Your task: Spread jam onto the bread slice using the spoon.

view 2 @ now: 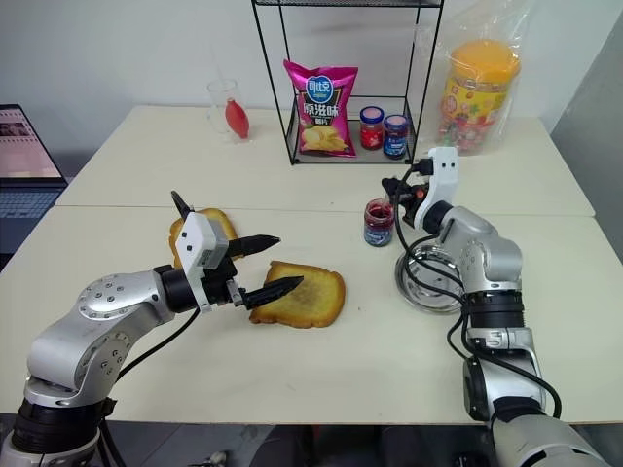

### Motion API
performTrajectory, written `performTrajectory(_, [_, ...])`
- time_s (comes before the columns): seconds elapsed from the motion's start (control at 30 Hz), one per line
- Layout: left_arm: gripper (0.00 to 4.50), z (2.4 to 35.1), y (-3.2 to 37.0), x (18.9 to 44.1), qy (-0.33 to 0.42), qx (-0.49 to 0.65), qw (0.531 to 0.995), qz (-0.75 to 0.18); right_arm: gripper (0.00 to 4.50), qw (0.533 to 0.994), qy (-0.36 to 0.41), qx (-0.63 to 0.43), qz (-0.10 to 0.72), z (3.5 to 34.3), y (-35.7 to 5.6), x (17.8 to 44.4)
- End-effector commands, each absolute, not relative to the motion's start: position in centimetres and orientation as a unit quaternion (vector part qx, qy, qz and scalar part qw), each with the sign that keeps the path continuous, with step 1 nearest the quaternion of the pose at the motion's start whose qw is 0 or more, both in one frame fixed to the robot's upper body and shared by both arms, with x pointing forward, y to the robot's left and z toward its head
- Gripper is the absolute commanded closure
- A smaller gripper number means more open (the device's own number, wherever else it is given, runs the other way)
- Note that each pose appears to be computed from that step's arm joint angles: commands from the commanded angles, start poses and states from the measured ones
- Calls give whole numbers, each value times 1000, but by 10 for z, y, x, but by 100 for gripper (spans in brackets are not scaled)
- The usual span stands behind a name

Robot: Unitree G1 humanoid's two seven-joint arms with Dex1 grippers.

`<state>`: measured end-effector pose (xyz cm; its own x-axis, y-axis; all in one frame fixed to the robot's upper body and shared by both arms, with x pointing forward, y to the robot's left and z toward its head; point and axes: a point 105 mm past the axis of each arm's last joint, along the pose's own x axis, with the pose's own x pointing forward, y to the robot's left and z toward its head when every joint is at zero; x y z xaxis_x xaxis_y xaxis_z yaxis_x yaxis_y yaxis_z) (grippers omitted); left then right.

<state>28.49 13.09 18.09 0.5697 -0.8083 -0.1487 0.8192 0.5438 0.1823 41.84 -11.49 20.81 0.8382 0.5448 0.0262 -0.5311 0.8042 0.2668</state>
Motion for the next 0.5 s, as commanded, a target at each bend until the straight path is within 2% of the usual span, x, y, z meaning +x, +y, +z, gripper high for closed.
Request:
performTrajectory(0.03, [0, 186, 129, 282, 5, 132, 874, -467, 448, 944, 6, 180, 277, 228, -121, 420])
performTrajectory(0.5, [0, 182, 132, 282, 7, 138, 872, -469, 448, 934, 35, 263, 238, 223, -134, 425])
